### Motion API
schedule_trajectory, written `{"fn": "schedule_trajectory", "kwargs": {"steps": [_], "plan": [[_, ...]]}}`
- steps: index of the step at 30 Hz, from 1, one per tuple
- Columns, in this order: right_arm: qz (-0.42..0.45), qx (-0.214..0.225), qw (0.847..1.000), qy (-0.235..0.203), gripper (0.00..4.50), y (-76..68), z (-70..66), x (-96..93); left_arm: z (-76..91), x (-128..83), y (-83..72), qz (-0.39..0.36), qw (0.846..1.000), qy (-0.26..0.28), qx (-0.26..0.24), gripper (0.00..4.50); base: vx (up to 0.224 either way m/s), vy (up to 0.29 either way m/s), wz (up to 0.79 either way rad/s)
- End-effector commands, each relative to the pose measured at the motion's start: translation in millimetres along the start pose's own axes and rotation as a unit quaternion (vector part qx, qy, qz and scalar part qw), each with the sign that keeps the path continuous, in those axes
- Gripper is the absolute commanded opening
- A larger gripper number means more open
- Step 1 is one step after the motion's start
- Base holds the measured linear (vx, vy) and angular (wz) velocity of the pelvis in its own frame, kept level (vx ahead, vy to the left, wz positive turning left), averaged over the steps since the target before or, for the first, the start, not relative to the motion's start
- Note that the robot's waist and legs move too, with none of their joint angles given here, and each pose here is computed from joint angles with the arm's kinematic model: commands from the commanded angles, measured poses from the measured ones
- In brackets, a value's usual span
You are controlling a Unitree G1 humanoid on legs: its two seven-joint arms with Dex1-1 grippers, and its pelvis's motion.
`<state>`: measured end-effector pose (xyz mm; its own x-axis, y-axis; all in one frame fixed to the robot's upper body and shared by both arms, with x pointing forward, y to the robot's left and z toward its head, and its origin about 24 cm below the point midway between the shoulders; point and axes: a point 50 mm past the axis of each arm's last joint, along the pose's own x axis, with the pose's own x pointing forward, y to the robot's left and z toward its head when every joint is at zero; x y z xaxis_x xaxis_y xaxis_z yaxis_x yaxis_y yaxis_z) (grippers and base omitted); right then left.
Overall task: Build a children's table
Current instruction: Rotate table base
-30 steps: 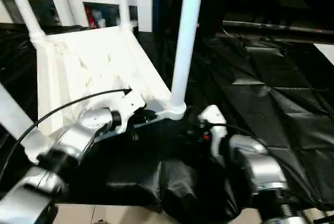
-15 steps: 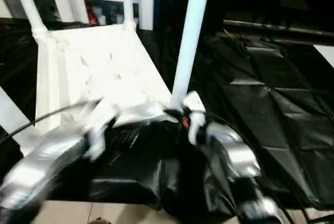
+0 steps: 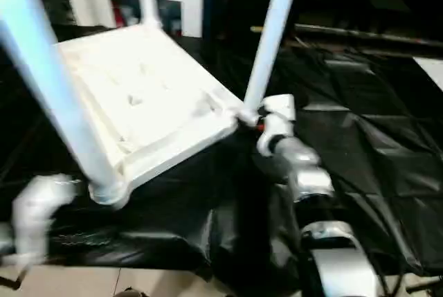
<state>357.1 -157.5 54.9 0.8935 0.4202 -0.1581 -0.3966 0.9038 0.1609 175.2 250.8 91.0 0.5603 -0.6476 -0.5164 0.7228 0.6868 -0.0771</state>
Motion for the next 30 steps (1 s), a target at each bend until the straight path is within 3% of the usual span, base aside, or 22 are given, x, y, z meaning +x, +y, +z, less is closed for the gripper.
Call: {"fn": "schedule_trajectory", "kwargs": {"steps": [1, 5, 7, 10, 16, 20, 25, 30], "plan": [[0.026, 0.006, 1.000, -0.005, 3.25, 3.1, -4.2, -3.9, 7.2, -12.4, 9.6, 0.030, 0.999, -0.015, 0.014, 3.09, 0.000, 0.000, 0.00], [0.041, 0.005, 0.999, 0.001, 3.25, 6.0, -13.0, -7.2, 22.0, -13.9, 16.0, 0.049, 0.996, -0.064, 0.027, 3.28, 0.000, 0.000, 0.00], [0.035, 0.003, 0.999, 0.029, 3.25, 6.1, -24.5, -11.8, 37.9, -6.9, 18.7, 0.047, 0.990, -0.130, 0.028, 3.53, 0.000, 0.000, 0.00], [0.021, -0.001, 0.999, 0.048, 3.25, 7.9, -34.1, -14.3, 48.5, 5.8, 20.9, 0.048, 0.983, -0.175, 0.032, 3.71, 0.000, 0.000, 0.00], [0.002, -0.014, 0.998, 0.067, 3.25, 20.2, -43.4, -4.1, 76.7, 41.4, 5.6, -0.030, 0.965, -0.262, 0.011, 4.32, 0.000, 0.000, 0.00], [0.004, -0.016, 0.997, 0.070, 3.25, 29.1, -41.5, 4.9, 90.7, 56.6, -8.1, -0.095, 0.952, -0.291, -0.005, 4.47, 0.000, 0.000, 0.00], [0.032, -0.025, 0.996, 0.075, 3.25, 50.2, -37.0, 22.1, 99.1, 89.3, -27.9, -0.179, 0.947, -0.268, 0.012, 4.47, 0.000, 0.000, 0.00], [0.049, -0.025, 0.996, 0.076, 3.25, 61.5, -35.1, 29.9, 108.5, 105.8, -36.5, -0.210, 0.941, -0.266, 0.015, 4.47, 0.000, 0.000, 0.00]]}}
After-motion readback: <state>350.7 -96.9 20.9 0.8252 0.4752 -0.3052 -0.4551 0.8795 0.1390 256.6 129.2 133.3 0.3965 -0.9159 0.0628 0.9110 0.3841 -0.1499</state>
